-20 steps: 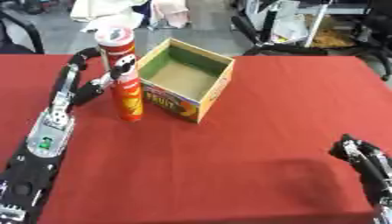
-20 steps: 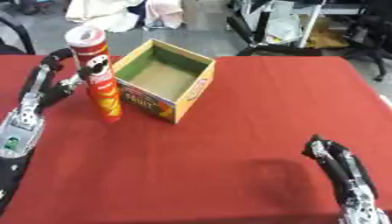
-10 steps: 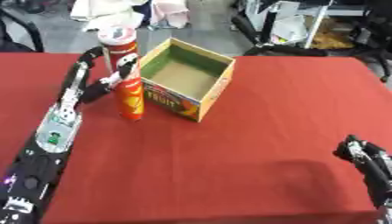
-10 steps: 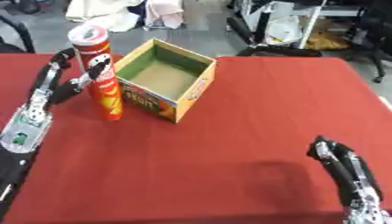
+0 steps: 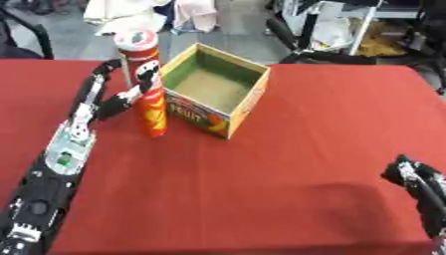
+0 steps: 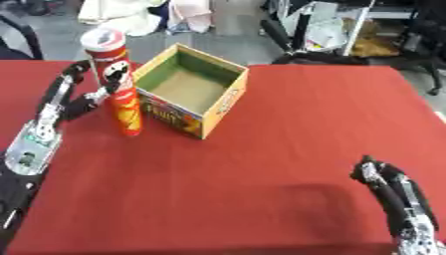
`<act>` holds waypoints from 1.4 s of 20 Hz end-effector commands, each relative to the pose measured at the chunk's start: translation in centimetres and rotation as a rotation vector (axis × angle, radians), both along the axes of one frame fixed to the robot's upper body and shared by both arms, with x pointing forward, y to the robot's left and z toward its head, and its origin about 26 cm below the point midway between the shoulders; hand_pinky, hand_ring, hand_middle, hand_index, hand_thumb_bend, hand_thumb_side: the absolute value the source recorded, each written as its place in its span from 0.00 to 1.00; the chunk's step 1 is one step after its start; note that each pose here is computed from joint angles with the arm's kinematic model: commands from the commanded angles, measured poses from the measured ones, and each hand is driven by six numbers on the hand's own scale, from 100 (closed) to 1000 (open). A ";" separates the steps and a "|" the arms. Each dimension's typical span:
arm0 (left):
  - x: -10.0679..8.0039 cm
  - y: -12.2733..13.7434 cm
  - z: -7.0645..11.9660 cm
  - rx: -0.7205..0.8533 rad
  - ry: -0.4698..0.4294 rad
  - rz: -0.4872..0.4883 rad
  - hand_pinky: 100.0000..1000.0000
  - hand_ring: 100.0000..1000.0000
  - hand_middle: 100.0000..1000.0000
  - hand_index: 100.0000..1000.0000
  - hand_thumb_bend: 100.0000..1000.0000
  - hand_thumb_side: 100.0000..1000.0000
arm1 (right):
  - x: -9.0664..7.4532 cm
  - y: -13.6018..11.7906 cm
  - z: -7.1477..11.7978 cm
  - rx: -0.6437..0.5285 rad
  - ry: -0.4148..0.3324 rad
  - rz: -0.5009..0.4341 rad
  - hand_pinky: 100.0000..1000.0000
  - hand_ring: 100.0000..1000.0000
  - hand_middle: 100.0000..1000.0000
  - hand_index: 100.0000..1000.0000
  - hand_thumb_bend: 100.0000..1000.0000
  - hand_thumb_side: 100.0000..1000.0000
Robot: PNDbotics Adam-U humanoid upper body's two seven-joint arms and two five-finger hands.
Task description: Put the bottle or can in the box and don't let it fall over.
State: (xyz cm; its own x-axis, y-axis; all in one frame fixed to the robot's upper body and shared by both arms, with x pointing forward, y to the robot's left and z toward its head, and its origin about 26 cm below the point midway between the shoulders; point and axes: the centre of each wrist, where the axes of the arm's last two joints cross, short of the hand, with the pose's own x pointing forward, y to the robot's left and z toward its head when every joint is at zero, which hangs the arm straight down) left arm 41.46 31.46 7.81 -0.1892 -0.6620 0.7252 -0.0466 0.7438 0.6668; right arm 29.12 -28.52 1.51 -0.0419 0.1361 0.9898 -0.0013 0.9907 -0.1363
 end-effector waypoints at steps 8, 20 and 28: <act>1.0 0.6 0.9 0.041 -0.017 -0.023 1.00 1.00 0.91 0.91 0.64 0.66 | 0.2 -0.4 0.7 -0.016 -0.020 0.009 0.78 0.59 0.48 0.51 0.00 0.51; 1.5 0.7 0.1 0.057 0.023 -0.081 1.00 1.00 0.92 0.87 0.47 0.55 | 0.3 -0.4 0.6 -0.016 -0.016 0.012 0.78 0.59 0.48 0.51 0.00 0.51; 1.5 0.9 -0.4 0.049 0.055 -0.091 1.00 1.00 0.91 0.75 0.14 0.26 | 0.3 -0.4 0.5 -0.016 -0.014 0.011 0.78 0.59 0.48 0.51 0.00 0.51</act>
